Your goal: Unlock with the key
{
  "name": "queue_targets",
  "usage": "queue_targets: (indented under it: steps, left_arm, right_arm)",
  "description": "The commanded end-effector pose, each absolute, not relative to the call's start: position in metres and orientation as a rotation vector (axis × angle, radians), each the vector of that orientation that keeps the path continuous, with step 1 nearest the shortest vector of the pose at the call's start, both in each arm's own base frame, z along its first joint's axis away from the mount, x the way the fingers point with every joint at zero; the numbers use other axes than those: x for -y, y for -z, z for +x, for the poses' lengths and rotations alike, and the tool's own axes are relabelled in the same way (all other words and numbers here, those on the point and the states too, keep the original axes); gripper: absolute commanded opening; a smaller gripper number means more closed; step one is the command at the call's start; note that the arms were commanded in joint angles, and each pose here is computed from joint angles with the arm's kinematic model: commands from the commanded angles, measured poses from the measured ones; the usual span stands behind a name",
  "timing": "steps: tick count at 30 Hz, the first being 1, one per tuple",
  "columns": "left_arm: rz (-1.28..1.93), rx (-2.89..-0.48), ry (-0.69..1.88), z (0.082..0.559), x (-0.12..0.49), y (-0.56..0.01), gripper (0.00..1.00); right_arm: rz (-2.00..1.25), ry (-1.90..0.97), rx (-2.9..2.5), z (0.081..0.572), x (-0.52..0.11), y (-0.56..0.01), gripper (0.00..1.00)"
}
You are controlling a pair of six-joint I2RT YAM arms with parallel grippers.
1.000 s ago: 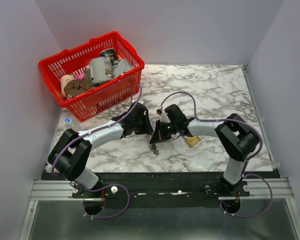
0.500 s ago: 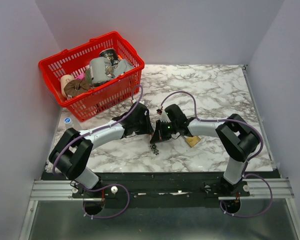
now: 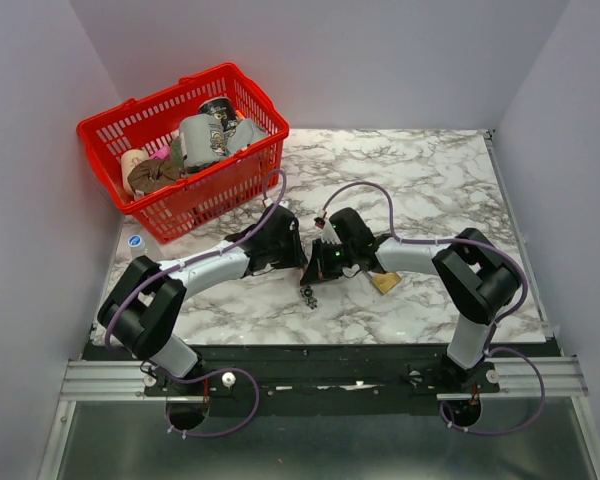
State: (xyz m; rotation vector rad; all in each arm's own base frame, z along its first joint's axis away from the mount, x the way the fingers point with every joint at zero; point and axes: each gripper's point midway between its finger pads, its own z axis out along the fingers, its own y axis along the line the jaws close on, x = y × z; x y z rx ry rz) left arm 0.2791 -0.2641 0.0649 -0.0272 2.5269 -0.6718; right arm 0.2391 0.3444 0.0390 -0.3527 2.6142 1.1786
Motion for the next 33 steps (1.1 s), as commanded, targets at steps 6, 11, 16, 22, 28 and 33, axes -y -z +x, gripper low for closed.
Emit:
queue_targets:
  steps: [6, 11, 16, 22, 28, 33]
  left_arm:
    - [-0.005, -2.527, 0.625, 0.27, 0.266, -0.064, 0.0]
    - [-0.002, -2.52, 0.578, 0.27, 0.264, -0.061, 0.0]
    - [0.003, -2.524, 0.584, 0.268, 0.266, -0.06, 0.0]
    - [0.001, -2.515, 0.642, 0.265, 0.272, -0.067, 0.0]
    - [-0.005, -2.512, 0.646, 0.265, 0.272, -0.068, 0.0]
    - [0.001, -2.521, 0.693, 0.26, 0.276, -0.07, 0.0]
  right_arm:
    - [-0.284, -1.16, -2.477, 0.279, -0.359, -0.077, 0.01]
    - [-0.273, -1.152, -2.45, 0.288, -0.361, -0.084, 0.01]
    - [-0.24, -1.086, -2.381, 0.299, -0.354, -0.091, 0.01]
    - [-0.196, -1.047, -2.274, 0.313, -0.346, -0.106, 0.01]
    - [-0.165, -1.097, -2.127, 0.321, -0.348, -0.132, 0.01]
    - [-0.16, -1.123, -2.022, 0.327, -0.349, -0.148, 0.01]
